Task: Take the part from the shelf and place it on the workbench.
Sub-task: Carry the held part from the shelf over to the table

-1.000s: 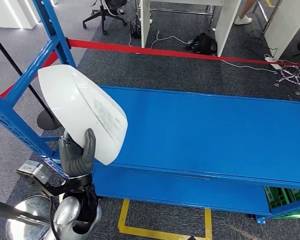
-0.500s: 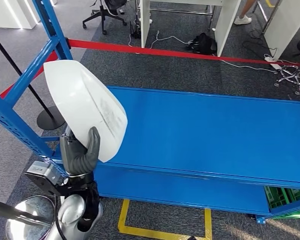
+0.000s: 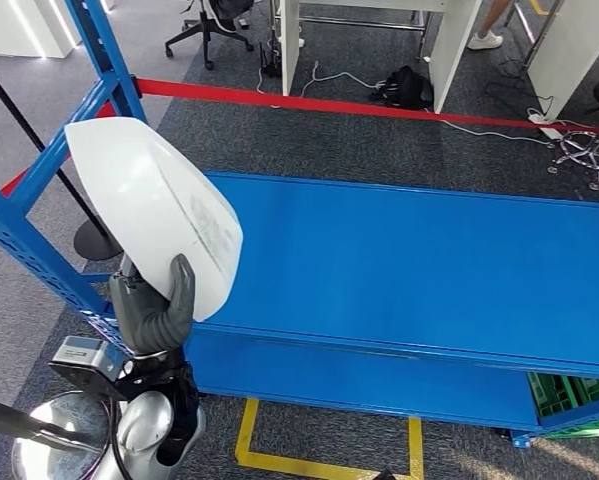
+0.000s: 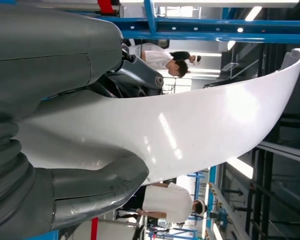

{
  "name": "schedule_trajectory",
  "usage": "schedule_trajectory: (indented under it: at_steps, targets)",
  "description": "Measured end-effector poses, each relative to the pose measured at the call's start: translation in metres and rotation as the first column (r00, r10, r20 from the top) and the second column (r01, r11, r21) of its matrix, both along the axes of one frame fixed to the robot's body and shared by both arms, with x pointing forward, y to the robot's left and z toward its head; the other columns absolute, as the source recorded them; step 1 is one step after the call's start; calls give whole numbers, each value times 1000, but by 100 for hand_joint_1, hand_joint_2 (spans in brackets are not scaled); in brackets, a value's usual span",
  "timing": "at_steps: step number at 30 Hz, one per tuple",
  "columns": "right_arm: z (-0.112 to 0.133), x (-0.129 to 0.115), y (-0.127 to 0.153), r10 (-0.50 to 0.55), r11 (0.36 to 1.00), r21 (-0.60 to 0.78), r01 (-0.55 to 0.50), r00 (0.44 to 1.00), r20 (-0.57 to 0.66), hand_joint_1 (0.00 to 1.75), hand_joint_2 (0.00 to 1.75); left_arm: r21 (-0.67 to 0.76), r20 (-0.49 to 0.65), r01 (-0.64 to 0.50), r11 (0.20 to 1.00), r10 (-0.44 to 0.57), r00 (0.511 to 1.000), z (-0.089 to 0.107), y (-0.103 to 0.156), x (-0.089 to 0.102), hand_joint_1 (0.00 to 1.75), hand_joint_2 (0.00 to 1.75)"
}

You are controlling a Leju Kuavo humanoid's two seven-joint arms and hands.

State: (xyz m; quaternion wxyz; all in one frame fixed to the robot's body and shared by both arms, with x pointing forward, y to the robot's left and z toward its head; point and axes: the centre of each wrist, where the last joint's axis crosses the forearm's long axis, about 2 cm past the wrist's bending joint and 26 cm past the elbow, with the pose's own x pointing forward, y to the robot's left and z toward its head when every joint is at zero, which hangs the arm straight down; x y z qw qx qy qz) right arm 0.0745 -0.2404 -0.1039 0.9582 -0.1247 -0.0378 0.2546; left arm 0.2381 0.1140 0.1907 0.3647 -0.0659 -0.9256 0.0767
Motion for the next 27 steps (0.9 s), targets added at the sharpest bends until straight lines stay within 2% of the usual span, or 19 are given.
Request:
schedule_trajectory:
  at_steps: [6, 8, 10, 13, 16, 19, 21, 27]
  targets:
    - [1, 3, 0, -2, 1000, -20, 5, 990, 142, 0, 175, -60, 87, -68, 996, 73, 994, 16, 5, -6, 175, 175]
    - [2, 5, 1, -43, 999, -16, 46, 981, 189, 0, 175, -81, 98, -43, 996, 51, 994, 20, 6, -9, 175, 175]
    - [2, 7, 1, -130, 991, 43, 123, 967, 217, 0, 175, -90, 102, -8, 996, 17, 995, 20, 6, -13, 175, 175]
    - [2, 7, 2, -242, 964, 189, 189, 915, 321, 0, 175, -76, 114, 10, 997, -2, 993, 19, 8, -17, 175, 175]
    - [3, 11, 5, -311, 934, 310, 176, 826, 470, 0, 175, -57, 128, 0, 998, 8, 992, 19, 11, -21, 175, 175]
    - [4, 17, 8, -366, 914, 366, 174, 745, 558, 0, 175, -49, 135, -11, 999, 18, 991, 20, 14, -25, 175, 175]
    - [5, 19, 9, -381, 910, 375, 178, 719, 581, 0, 175, -48, 138, -14, 999, 21, 990, 20, 16, -27, 175, 175]
    - [5, 20, 11, -402, 902, 390, 187, 692, 600, 0, 175, -46, 142, -17, 999, 24, 990, 20, 18, -29, 175, 175]
